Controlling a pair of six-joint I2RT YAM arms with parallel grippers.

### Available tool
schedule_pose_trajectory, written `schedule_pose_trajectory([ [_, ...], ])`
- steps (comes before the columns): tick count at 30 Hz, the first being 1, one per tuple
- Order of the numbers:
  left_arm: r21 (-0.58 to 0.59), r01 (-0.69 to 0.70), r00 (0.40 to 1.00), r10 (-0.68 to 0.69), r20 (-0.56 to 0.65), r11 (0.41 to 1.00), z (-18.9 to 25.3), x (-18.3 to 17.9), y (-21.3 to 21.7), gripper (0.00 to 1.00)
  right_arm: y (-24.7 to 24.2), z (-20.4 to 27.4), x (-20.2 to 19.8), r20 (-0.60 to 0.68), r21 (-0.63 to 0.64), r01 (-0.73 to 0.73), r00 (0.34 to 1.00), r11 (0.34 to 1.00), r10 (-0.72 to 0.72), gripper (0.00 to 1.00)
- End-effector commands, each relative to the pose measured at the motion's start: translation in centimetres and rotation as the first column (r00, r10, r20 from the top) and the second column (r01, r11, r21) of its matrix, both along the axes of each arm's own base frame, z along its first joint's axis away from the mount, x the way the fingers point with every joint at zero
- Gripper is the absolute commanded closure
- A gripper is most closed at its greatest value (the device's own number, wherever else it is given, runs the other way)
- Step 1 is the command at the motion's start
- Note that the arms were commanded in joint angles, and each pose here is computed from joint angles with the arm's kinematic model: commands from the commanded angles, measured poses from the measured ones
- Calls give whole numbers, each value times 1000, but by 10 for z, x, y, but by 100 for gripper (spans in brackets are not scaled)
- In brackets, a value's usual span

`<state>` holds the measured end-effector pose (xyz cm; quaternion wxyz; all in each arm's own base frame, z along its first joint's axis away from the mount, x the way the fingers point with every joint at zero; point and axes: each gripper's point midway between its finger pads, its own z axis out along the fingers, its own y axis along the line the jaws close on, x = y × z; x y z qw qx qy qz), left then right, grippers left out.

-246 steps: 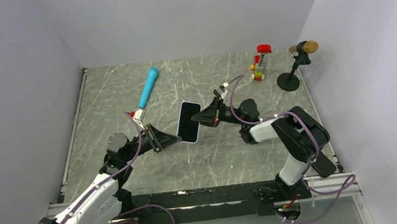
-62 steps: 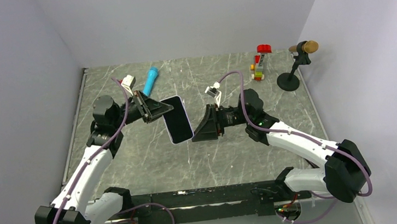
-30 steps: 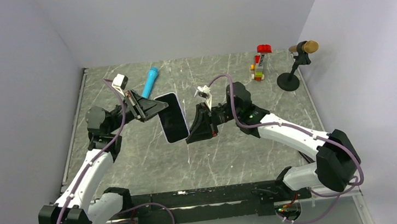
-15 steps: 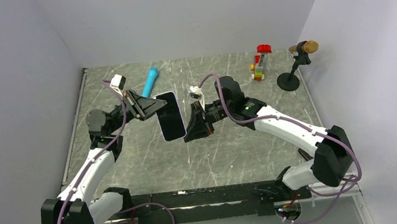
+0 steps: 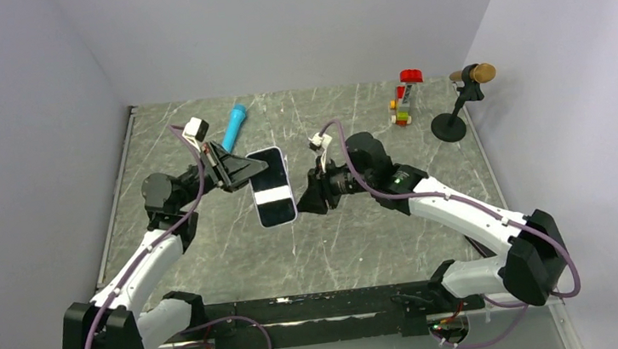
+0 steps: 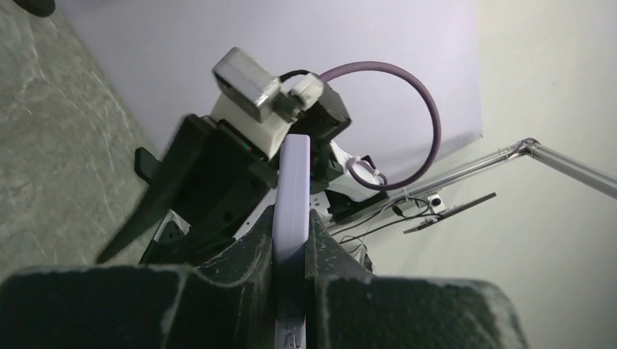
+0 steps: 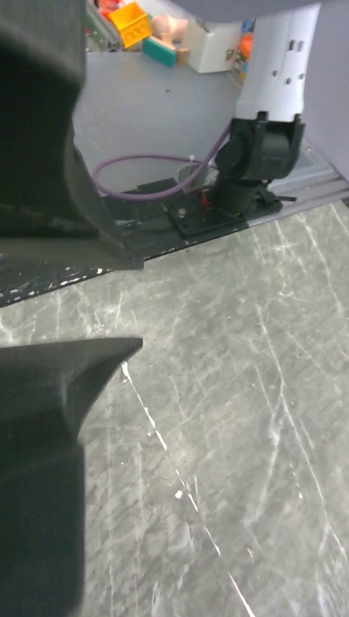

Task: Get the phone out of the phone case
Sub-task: Remove the phone case from the phone.

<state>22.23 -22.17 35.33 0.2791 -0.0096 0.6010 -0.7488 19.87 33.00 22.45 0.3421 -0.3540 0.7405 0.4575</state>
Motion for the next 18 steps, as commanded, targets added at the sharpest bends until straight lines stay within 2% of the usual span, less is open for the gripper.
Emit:
schedule_pose_trajectory([
  [1, -7, -1, 995, 2, 97, 1000, 25, -14, 2, 100, 8, 28, -32, -62, 142, -133, 988, 981, 143, 47],
  [3, 54, -39, 992, 32, 125, 998, 21, -11, 2, 100, 7, 44, -52, -55, 206, -227, 969, 952, 242, 36],
  [6, 96, -86, 989, 73, 128, 992, 18, -8, 4, 100, -2, 64, -74, 10, 272, -310, 947, 911, 320, 25],
  [9, 118, -99, 988, 83, 130, 988, 18, -7, 4, 100, -5, 73, -85, 30, 307, -358, 930, 882, 367, 19],
  [15, 104, -89, 990, 76, 123, 991, 20, -10, 4, 100, 10, 86, -74, 29, 332, -336, 938, 881, 347, 23],
  [18, 108, -88, 989, 74, 125, 990, 21, -12, 5, 100, 15, 91, -75, 38, 336, -356, 930, 872, 365, 39],
])
